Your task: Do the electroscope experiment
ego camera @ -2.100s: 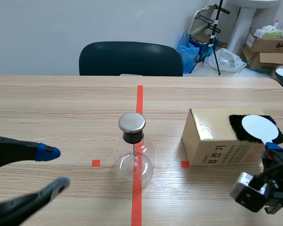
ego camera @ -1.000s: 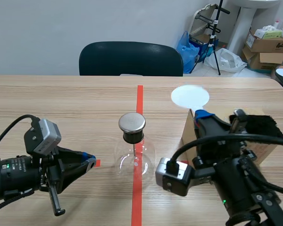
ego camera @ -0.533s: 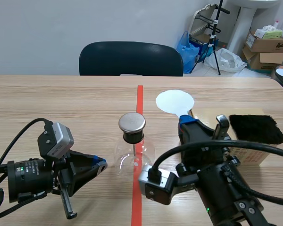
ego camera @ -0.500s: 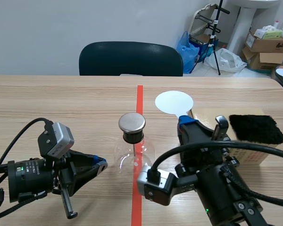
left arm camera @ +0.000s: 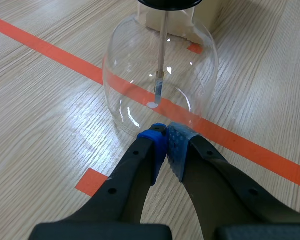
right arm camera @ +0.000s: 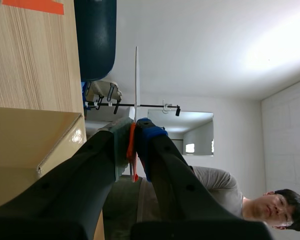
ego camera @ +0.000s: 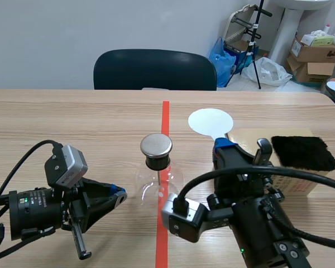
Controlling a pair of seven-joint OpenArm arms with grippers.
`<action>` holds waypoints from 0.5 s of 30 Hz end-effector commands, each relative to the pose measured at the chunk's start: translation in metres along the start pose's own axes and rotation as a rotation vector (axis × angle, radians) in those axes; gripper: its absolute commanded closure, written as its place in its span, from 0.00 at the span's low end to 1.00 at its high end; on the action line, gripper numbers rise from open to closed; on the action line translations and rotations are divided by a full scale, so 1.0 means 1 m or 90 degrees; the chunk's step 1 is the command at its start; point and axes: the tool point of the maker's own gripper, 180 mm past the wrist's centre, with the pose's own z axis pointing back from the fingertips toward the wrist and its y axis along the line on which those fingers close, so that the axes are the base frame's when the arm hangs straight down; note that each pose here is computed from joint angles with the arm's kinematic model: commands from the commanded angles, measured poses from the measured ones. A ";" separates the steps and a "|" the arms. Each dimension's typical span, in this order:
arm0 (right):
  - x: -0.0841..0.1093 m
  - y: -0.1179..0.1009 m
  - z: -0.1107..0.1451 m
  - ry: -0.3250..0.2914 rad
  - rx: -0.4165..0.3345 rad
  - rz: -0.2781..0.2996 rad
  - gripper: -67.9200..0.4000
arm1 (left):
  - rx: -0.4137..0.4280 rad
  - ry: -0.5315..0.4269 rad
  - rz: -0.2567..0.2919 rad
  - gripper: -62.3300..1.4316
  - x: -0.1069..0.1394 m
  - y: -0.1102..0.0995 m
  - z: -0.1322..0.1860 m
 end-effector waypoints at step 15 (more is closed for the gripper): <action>-0.010 -0.004 0.000 0.029 -0.010 0.001 0.98 | -0.001 -0.021 -0.001 0.92 0.010 0.000 -0.002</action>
